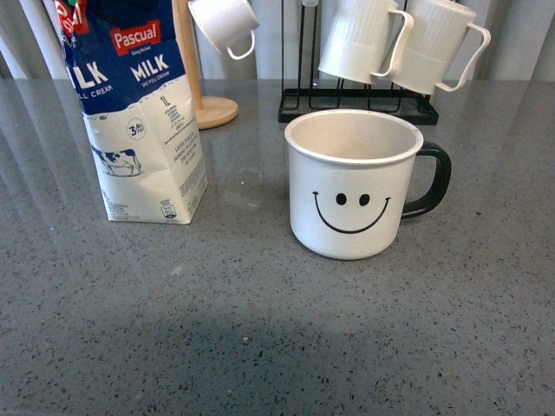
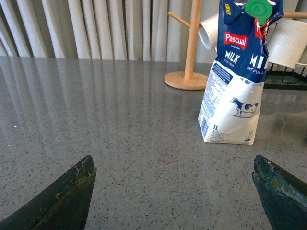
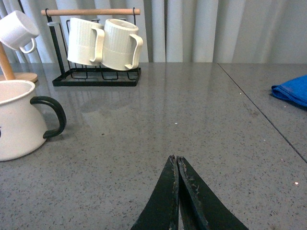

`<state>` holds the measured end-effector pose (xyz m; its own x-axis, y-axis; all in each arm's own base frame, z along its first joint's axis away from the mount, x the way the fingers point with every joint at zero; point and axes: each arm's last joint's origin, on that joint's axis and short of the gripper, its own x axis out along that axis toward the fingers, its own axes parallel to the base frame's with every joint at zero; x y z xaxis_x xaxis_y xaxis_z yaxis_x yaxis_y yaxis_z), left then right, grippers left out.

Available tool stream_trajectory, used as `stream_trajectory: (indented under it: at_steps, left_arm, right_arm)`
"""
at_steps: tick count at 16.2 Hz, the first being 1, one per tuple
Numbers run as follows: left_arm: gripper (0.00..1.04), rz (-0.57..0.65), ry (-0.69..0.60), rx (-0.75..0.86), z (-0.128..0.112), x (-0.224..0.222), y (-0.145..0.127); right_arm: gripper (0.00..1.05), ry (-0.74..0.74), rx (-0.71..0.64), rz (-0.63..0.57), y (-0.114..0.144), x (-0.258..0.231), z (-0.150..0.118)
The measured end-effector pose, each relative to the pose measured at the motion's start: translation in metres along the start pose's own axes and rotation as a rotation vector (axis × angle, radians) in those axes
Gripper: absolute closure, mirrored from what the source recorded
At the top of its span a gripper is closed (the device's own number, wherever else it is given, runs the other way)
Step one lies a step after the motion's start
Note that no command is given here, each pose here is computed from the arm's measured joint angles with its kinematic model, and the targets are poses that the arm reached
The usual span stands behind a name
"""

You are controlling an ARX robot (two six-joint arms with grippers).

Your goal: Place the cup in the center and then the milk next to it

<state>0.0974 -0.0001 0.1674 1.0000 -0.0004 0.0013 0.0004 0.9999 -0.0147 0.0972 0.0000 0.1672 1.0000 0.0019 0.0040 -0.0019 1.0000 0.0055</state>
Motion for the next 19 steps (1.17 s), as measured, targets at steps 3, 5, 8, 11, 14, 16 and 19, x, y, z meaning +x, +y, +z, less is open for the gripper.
stream_trajectory:
  at_steps: [3,5,8,11,14,16,19]
  left_arm:
    - [0.07,0.000,0.000,0.000,0.000,0.000,0.000]
    - [0.07,0.000,0.000,0.000,0.000,0.000,0.000]
    - [0.07,0.000,0.001,0.000,0.000,0.000,0.000]
    - [0.07,0.000,0.000,0.000,0.000,0.000,0.000]
    - [0.07,0.000,0.000,0.000,0.000,0.000,0.000]
    - [0.07,-0.038,0.147,-0.023,-0.002,-0.001,0.000]
    - [0.07,-0.112,0.286,-0.078,0.012,0.007,-0.006]
  right_arm:
    - [0.85,0.000,0.000,0.000,0.000,0.000,0.000]
    - [0.63,0.000,0.000,0.000,0.000,0.000,0.000]
    - [0.37,0.000,0.000,0.000,0.000,0.000,0.000]
    - [0.05,0.000,0.000,0.000,0.000,0.000,0.000]
    - [0.07,0.000,0.000,0.000,0.000,0.000,0.000]
    - [0.07,0.000,0.000,0.000,0.000,0.000,0.000]
    - [0.07,0.000,0.000,0.000,0.000,0.000,0.000]
